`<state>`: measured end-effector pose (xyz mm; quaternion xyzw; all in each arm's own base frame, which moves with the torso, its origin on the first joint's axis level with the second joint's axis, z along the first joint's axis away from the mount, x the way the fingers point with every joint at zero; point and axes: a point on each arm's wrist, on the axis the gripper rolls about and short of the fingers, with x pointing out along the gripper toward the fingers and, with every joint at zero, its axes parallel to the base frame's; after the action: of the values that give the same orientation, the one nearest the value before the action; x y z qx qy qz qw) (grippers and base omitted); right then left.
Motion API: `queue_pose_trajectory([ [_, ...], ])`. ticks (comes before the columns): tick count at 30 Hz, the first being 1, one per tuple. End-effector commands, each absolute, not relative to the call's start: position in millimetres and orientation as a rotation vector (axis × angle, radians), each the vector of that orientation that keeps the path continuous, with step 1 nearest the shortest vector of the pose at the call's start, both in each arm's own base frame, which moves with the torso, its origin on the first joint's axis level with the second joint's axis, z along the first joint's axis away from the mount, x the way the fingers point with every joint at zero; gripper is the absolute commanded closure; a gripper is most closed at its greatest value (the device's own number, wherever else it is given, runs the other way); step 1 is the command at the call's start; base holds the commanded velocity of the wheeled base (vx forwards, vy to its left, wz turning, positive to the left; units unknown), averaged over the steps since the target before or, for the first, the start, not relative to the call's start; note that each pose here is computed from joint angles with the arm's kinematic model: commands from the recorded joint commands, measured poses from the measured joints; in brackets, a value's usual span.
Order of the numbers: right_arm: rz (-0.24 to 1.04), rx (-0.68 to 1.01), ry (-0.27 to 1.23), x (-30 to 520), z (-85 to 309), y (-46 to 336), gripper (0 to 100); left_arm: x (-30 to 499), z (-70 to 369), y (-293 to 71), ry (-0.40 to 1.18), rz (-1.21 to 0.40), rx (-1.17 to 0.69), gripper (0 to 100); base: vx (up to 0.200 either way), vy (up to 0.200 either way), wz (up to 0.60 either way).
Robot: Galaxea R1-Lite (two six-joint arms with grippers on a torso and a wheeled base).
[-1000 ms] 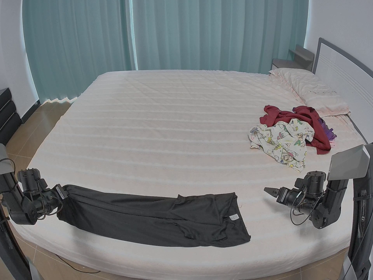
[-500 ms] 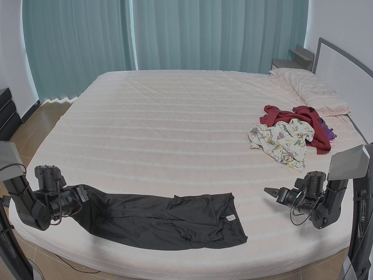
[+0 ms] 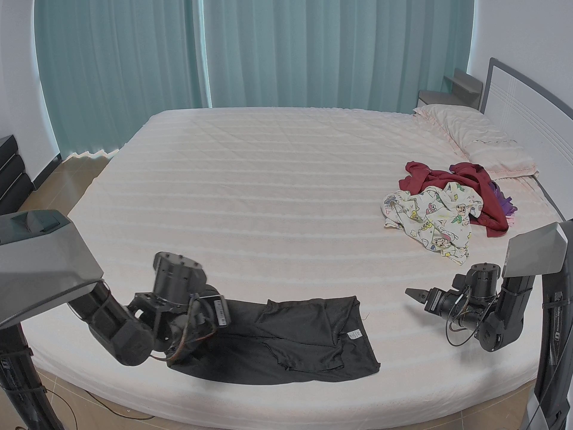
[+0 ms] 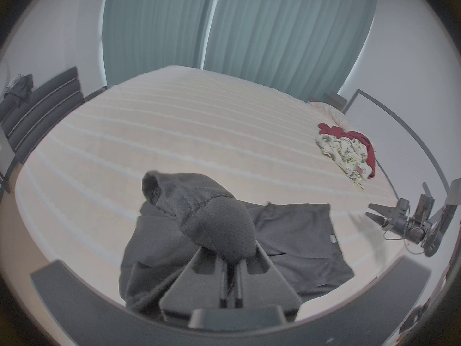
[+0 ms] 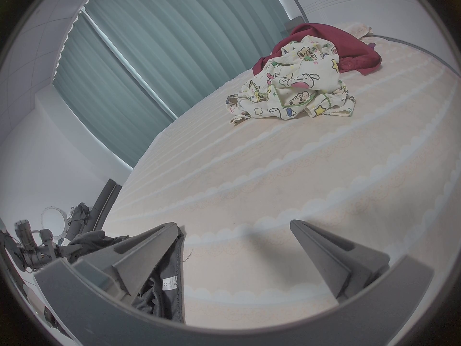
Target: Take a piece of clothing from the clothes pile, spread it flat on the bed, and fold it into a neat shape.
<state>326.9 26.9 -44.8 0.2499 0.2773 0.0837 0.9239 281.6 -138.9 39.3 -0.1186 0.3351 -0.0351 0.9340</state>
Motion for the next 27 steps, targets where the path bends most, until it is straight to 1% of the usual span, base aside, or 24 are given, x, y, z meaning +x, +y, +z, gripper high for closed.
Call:
queue_pose_trajectory([
  [1, 0.173, 0.511, 0.571, 326.8, -45.4, 27.0, 0, 288.2, 49.4, -210.0, 0.722, -0.157, -0.287, 100, 0.000, 0.000, 0.00],
  [2, 0.176, 0.507, 0.574, 326.2, -46.0, 27.9, 0, 290.7, 56.9, -228.2, 0.730, -0.171, -0.334, 100, 0.000, 0.000, 0.00],
  [8, 0.181, 0.504, 0.575, 326.4, -46.4, 29.5, 0, 288.2, 75.6, -267.8, 0.720, -0.254, -0.415, 100, 0.000, 0.000, 0.00],
  [11, 0.181, 0.504, 0.575, 326.1, -46.0, 29.4, 0, 285.8, 77.6, -269.8, 0.750, -0.308, -0.435, 100, 0.000, 0.000, 0.00],
  [12, 0.181, 0.504, 0.575, 326.4, -46.4, 29.5, 0, 286.1, 81.0, -271.0, 0.771, -0.357, -0.462, 100, 0.000, 0.000, 0.00],
  [14, 0.181, 0.504, 0.575, 326.4, -46.4, 29.5, 0, 287.0, 84.7, -271.6, 0.771, -0.376, -0.479, 100, 0.000, 0.000, 0.00],
  [15, 0.182, 0.504, 0.576, 326.4, -46.4, 30.0, 0, 289.5, 93.3, -274.5, 0.766, -0.421, -0.524, 100, 0.000, 0.000, 0.00],
  [16, 0.182, 0.504, 0.576, 326.4, -46.4, 30.0, 0, 289.7, 93.8, -274.8, 0.765, -0.425, -0.526, 100, 0.000, 0.000, 0.00],
  [17, 0.182, 0.502, 0.577, 326.0, -46.5, 29.9, 0, 291.4, 97.8, -277.3, 0.750, -0.462, -0.552, 100, 0.000, 0.000, 0.00],
  [22, 0.182, 0.502, 0.577, 325.7, -46.5, 29.9, 0, 294.1, 102.0, -280.1, 0.676, -0.511, -0.590, 100, 0.000, 0.000, 0.00],
  [27, 0.183, 0.502, 0.579, 325.6, -46.7, 30.4, 0, 293.0, 98.9, -278.2, 0.683, -0.505, -0.590, 100, 0.000, 0.000, 0.00],
])
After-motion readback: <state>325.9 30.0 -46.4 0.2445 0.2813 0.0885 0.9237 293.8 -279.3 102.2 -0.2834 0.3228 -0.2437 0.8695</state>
